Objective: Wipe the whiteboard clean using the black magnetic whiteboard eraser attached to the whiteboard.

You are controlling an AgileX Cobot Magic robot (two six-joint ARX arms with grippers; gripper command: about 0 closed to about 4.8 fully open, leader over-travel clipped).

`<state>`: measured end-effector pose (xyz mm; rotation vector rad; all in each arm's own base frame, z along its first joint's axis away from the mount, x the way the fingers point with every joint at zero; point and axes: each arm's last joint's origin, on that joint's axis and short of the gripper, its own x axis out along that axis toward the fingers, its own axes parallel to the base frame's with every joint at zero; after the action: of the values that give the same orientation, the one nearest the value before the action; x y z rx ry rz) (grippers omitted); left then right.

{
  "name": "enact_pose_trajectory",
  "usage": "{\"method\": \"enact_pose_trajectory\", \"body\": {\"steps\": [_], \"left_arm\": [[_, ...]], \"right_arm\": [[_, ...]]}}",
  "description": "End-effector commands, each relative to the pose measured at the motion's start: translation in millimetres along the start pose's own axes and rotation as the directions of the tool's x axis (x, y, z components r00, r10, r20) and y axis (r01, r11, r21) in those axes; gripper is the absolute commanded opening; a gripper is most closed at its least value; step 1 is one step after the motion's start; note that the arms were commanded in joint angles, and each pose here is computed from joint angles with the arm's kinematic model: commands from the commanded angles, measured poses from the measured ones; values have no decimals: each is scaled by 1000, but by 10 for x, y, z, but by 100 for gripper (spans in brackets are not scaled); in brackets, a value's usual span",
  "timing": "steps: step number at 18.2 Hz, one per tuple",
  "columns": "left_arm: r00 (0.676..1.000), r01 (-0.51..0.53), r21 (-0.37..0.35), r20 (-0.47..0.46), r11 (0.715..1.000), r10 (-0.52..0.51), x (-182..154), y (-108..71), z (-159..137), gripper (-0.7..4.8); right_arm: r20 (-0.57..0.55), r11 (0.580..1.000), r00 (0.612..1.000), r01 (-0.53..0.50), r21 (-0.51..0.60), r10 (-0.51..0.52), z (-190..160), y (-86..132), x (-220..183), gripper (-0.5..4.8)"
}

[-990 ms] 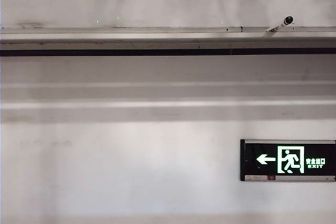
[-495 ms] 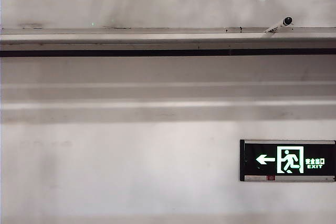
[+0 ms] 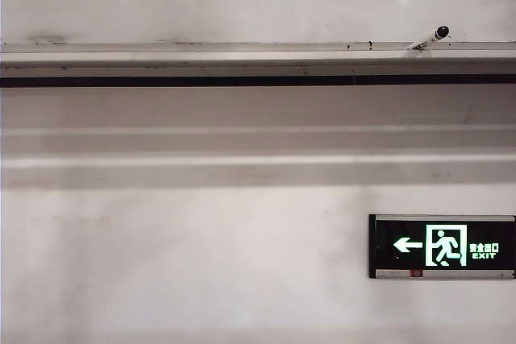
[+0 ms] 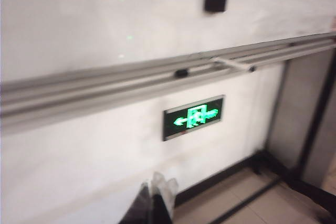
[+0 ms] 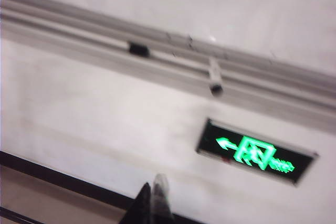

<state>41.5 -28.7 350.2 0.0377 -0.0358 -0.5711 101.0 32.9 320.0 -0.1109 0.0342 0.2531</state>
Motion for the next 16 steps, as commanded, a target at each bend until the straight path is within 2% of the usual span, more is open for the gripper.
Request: {"method": "enact_pose_trajectory", "body": {"steps": [1, 7, 9, 14, 16], "left_arm": [[997, -81, -1, 10, 997, 81, -62, 13, -328, -6], [996, -87, 1, -31, 996, 87, 115, -25, -886, -6], [997, -78, -31, -3, 996, 78, 229, -46, -1060, -6], [995, -101, -41, 0, 994, 101, 277, -50, -1192, -6], [993, -120, -24, 17, 992, 120, 251, -26, -1190, -6]], "right_arm": [[2, 999, 999, 44, 26, -44, -218, 7, -35, 15], [-169, 999, 985, 34, 2, -33, -476, 29, -58, 19], [-220, 1000, 975, 25, -3, -25, -526, 35, -69, 19], [-235, 1000, 972, 23, -5, -23, -541, 36, -72, 19], [-235, 1000, 972, 23, -5, -23, -541, 36, -72, 19]]}}
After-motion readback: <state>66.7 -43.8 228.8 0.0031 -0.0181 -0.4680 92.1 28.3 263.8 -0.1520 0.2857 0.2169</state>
